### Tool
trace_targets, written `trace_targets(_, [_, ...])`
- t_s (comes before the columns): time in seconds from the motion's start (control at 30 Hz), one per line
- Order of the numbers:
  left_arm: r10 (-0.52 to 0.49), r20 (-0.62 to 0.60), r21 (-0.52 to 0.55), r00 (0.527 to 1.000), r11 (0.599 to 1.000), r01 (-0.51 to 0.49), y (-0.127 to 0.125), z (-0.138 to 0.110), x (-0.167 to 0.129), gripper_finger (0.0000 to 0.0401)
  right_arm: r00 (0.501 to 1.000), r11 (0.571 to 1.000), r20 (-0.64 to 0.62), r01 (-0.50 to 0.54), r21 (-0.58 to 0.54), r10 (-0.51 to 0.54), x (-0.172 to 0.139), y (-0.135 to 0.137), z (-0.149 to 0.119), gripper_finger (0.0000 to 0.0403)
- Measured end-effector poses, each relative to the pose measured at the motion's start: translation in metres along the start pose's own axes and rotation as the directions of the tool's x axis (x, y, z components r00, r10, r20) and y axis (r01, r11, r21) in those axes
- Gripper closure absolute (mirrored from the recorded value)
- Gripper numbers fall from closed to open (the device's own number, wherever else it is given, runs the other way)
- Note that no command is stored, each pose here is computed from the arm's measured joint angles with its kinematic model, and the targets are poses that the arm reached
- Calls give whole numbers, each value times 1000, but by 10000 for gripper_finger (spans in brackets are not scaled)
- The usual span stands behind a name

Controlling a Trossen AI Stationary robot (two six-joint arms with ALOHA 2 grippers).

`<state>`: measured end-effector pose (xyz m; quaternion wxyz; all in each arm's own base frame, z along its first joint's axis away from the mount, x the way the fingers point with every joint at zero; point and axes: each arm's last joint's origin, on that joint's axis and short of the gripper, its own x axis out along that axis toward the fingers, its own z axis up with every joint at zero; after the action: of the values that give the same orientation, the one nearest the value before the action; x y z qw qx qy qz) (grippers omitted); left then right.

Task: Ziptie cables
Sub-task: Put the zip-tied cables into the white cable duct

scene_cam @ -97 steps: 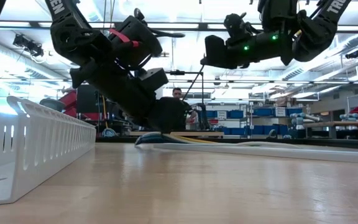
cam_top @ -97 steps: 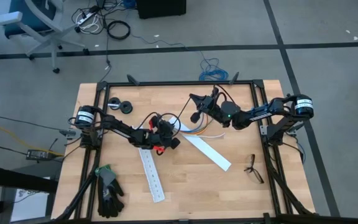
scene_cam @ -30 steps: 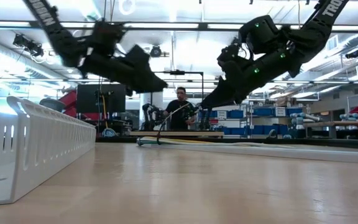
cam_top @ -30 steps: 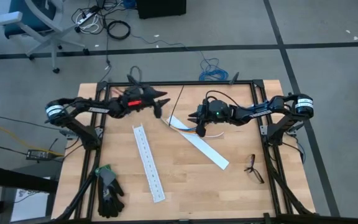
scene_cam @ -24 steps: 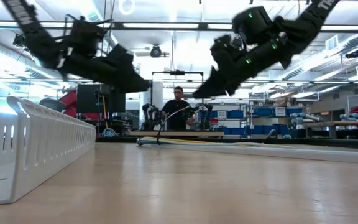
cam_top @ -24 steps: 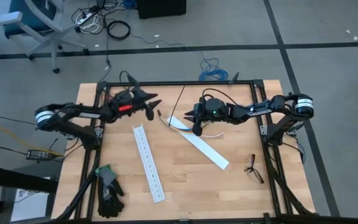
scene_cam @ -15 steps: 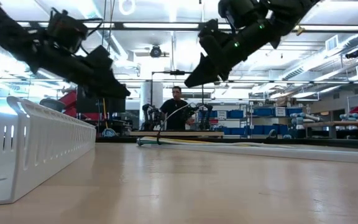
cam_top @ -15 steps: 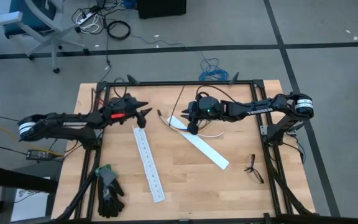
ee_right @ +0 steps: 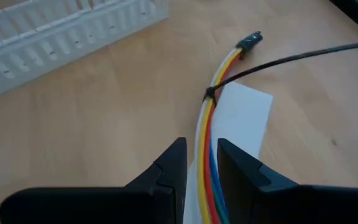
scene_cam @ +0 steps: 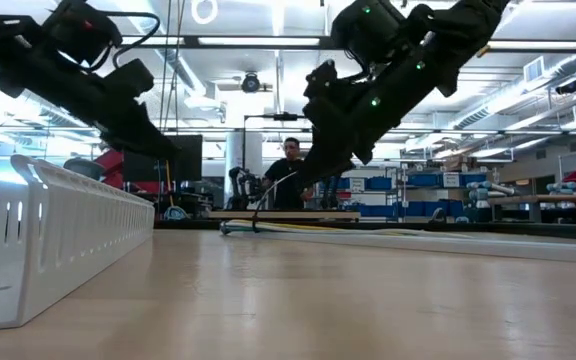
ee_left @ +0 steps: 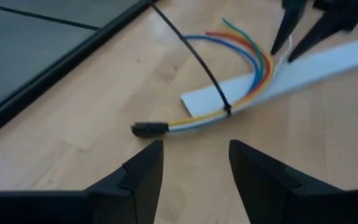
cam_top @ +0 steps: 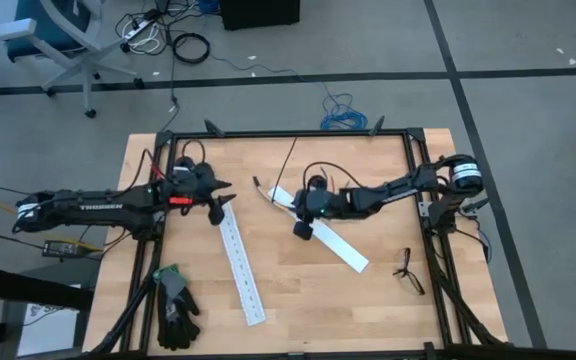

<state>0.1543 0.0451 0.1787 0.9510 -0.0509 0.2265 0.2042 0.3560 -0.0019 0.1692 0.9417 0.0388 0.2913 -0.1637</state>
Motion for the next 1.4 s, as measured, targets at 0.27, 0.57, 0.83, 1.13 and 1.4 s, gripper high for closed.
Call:
trace_targets(0.27, [-7, -86, 44, 996, 999, 11, -2, -9, 0, 208, 1000, 999, -9, 8, 45, -8, 14, 17, -4, 328])
trace_targets(0.57, [-30, -199, 48, 980, 998, 41, -2, -19, -2, 208, 970, 978, -152, 174, -117, -191, 64, 25, 15, 328])
trace_targets(0.83, [-35, -226, 54, 973, 997, 49, -2, -22, -3, 208, 955, 990, -262, 135, -45, -142, 77, 9, 18, 328])
trace_targets(1.13, [-36, -243, 8, 969, 999, 39, -2, -23, -3, 208, 934, 995, -345, 102, 6, -94, 79, -1, 12, 360])
trace_targets(1.4, [-63, -219, -3, 974, 998, 64, -3, -10, -5, 208, 941, 991, -313, 127, -35, -132, 69, -1, 20, 396])
